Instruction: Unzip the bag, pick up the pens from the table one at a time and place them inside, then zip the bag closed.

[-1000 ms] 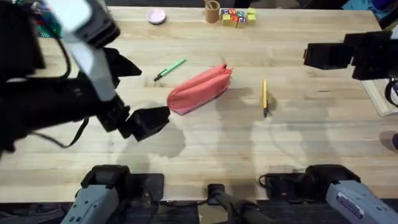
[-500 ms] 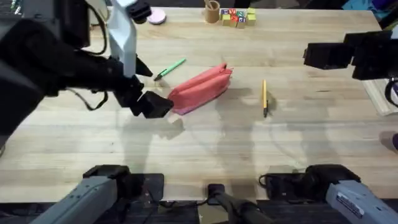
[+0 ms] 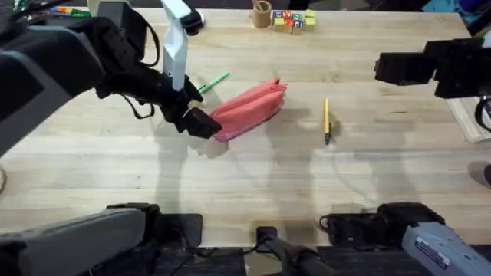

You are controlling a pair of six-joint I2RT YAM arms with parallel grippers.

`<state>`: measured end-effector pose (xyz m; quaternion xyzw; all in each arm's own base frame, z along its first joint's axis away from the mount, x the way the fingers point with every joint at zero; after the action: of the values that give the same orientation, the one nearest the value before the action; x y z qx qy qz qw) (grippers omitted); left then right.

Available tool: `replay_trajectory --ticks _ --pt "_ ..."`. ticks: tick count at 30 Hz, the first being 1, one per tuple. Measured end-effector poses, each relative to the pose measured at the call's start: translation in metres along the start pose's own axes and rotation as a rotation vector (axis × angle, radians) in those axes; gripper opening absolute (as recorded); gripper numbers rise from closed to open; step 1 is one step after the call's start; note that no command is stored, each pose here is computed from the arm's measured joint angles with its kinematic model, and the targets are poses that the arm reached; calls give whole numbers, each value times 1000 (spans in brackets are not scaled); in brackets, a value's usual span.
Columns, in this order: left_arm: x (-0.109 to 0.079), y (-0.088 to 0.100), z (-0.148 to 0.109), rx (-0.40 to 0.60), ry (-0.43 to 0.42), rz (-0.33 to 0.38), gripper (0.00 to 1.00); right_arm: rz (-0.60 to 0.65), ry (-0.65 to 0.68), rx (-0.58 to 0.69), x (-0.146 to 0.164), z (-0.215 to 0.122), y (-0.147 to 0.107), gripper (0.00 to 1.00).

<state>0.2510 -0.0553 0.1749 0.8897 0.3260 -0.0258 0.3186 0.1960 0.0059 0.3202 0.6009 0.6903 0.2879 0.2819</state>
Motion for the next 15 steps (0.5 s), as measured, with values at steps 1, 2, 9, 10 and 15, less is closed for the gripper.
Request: replay_trajectory --ticks 1,2,9,10,15 --pt "3 1 5 -7 -14 -2 996 0 0 0 0 0 0 996" --pt "5 1 7 -9 -20 -4 996 0 0 0 0 0 0 996" --pt "11 -2 20 -13 -80 -35 967 -12 0 -1 0 0 0 995" --pt "11 -2 20 -14 -81 -35 930 -13 0 -1 0 0 0 996" --pt "12 -2 22 -10 -87 -41 563 -15 0 0 0 0 0 996"
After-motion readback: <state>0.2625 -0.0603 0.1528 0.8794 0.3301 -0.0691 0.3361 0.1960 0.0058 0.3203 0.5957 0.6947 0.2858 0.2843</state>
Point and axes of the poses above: each hand's point on the last joint's axis, 136 mm out from that joint toward the fingers, its own z axis out along the fingers, its own x axis along the line the jaws close on, y = z × x, the point moved 8 cm from there along -z, back along the fingers, and after that the axes turned 5 degrees about -z, right-handed, at the moved point
